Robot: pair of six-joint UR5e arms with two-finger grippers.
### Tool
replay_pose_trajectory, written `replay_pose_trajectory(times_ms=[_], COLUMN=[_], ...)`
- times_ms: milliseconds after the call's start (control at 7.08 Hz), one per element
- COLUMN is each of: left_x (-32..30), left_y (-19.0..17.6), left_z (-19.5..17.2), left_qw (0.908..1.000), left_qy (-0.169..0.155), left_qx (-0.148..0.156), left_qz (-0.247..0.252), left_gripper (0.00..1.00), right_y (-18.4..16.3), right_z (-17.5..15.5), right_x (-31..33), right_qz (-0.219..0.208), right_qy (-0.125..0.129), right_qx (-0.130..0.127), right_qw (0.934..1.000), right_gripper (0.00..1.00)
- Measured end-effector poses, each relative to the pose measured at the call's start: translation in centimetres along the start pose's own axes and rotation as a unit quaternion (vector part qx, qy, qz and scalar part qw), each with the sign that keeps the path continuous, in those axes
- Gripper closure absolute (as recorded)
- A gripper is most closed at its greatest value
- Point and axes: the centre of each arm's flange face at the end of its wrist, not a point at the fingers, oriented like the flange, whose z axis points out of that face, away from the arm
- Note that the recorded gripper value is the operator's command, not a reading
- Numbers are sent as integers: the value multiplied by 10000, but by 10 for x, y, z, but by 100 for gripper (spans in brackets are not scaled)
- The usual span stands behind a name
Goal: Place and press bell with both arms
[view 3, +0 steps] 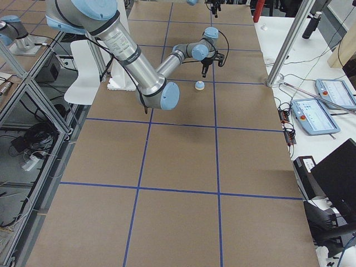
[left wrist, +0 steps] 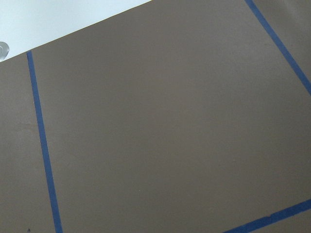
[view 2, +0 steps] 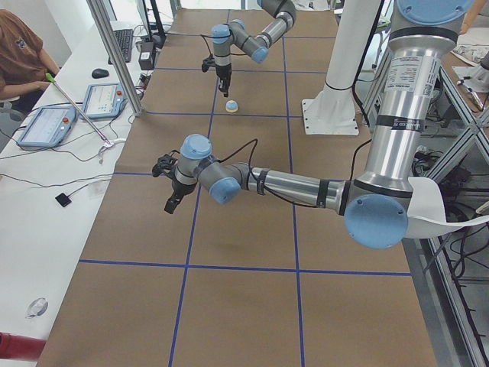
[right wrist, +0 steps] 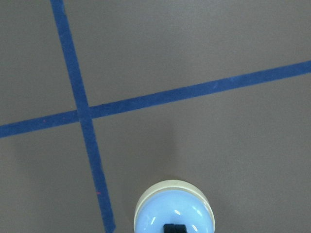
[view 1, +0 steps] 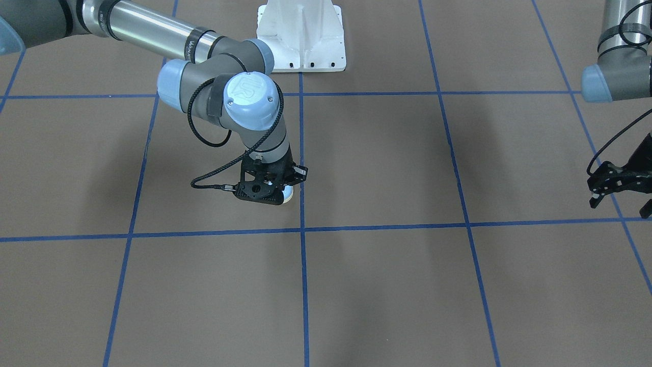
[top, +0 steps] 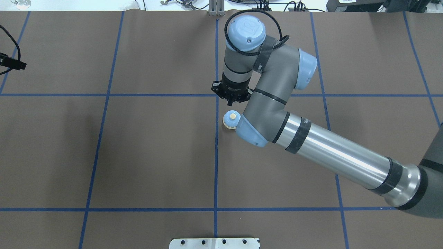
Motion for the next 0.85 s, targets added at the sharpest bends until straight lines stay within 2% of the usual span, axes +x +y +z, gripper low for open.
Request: replay_pose_trajectory(times_ms=[141,283,565,707,848], left_x=[0,0,-1,-3,-7], left_y=[0,0,2,4,6], left_z=[0,0,0,-1,-3], left_qw=[10000,10000,10000,9999,9999], left_qy=[0,-1,28,91,131], left_qx=[1,2,-24,-58,-76], left_qz=[0,-1,-15,-38,-79], left_gripper=[0,0,0,0,0], right_y=[-9,-15,-30,-36,-47], right_z=[-32,-57,-98,-111,-121], right_x=[3,11,64,113,163], right_qz=[58,121,83,-331,-824], right_qy=[-187,-251,-104,59,242], right_qx=[-1,33,173,246,301], right_qw=[9998,9996,9998,9991,9958], right_gripper=[0,0,0,0,0])
